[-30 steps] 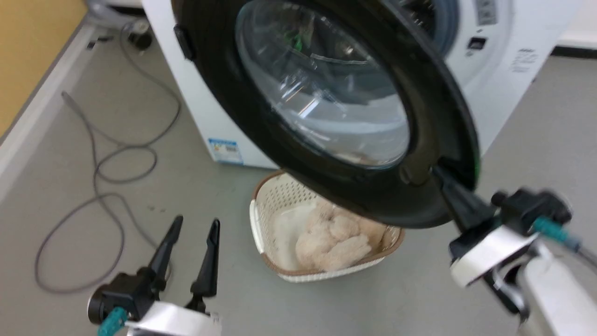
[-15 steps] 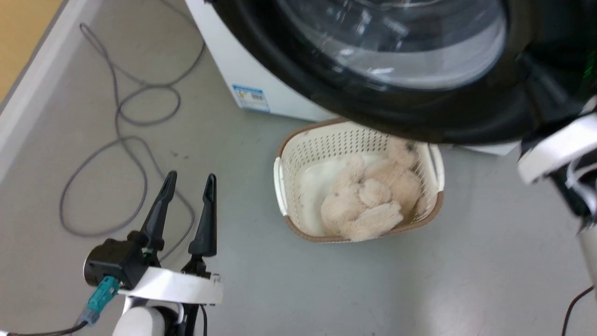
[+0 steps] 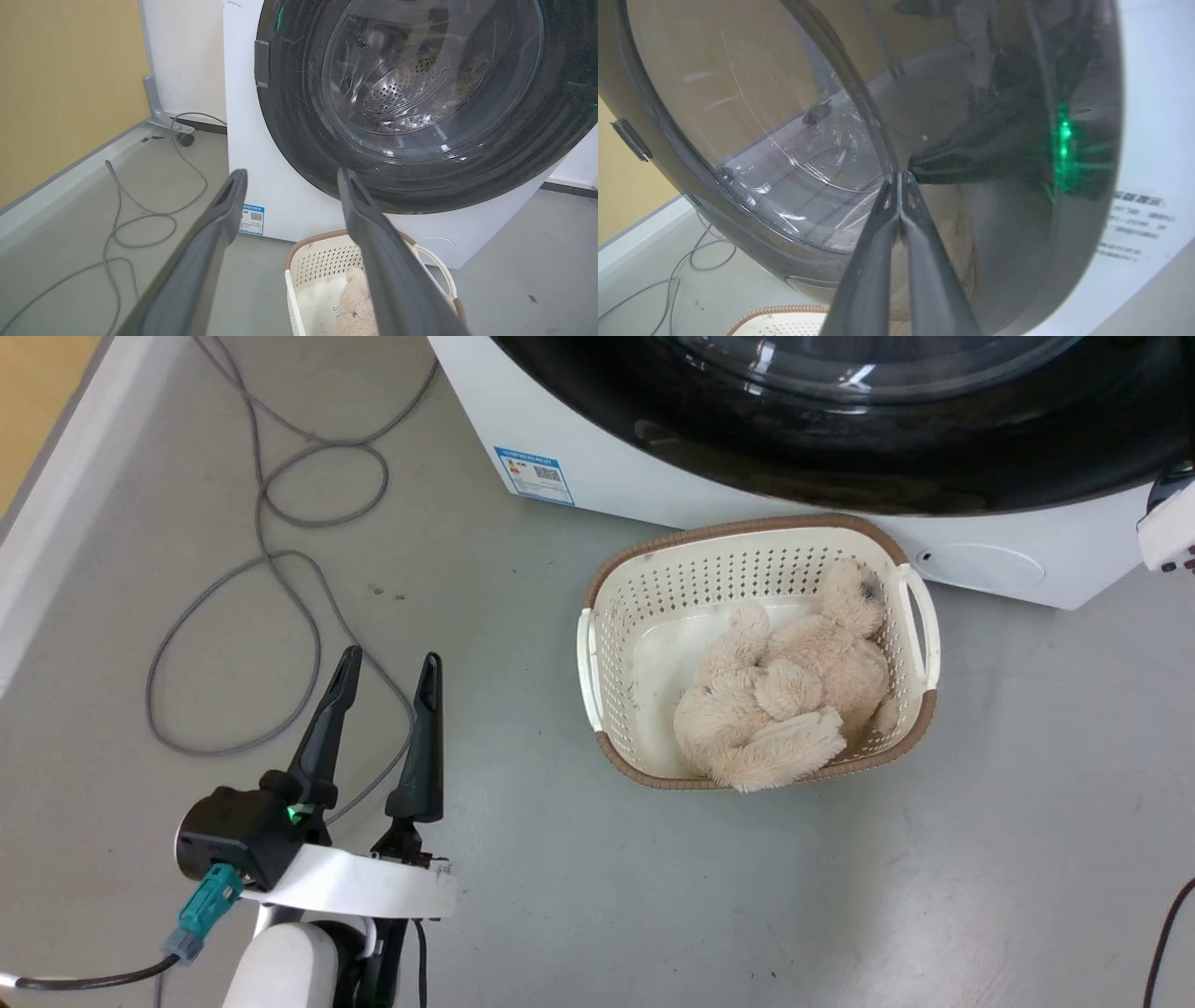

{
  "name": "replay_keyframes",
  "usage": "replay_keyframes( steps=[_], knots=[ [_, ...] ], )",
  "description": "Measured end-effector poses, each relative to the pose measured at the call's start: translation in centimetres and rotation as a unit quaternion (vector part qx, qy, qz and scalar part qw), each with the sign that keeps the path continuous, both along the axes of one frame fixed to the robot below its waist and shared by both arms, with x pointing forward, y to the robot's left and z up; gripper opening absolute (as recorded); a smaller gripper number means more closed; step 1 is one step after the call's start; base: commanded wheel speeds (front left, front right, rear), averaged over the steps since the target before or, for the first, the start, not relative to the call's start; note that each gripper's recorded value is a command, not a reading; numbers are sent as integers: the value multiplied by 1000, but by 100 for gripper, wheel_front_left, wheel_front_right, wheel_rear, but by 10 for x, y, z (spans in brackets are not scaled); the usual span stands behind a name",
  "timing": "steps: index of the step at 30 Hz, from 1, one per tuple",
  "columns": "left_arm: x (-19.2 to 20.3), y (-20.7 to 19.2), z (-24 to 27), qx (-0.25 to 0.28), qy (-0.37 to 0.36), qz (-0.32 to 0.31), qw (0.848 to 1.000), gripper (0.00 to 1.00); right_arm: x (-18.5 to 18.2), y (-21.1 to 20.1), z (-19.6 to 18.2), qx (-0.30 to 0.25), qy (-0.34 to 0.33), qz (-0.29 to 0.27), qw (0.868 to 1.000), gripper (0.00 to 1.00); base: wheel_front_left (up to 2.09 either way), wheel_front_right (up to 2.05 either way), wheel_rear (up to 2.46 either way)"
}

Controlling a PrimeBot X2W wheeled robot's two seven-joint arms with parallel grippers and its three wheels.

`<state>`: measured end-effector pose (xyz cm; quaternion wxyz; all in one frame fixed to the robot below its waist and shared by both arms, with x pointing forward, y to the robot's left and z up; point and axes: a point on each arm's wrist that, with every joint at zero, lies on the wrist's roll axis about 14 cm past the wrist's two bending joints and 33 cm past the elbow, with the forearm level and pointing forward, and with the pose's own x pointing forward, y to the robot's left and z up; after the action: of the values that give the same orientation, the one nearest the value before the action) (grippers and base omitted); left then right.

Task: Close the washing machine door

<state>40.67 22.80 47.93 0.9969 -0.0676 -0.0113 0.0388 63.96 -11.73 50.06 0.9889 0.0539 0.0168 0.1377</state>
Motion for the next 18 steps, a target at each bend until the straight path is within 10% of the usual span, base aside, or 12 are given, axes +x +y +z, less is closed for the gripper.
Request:
replay_keyframes(
  steps=[18],
  knots=[
    [-4,-1,20,-3,-28,0,1000,100,-30,-3,23,19,-32,-17,999,0,0,0,0]
  ],
)
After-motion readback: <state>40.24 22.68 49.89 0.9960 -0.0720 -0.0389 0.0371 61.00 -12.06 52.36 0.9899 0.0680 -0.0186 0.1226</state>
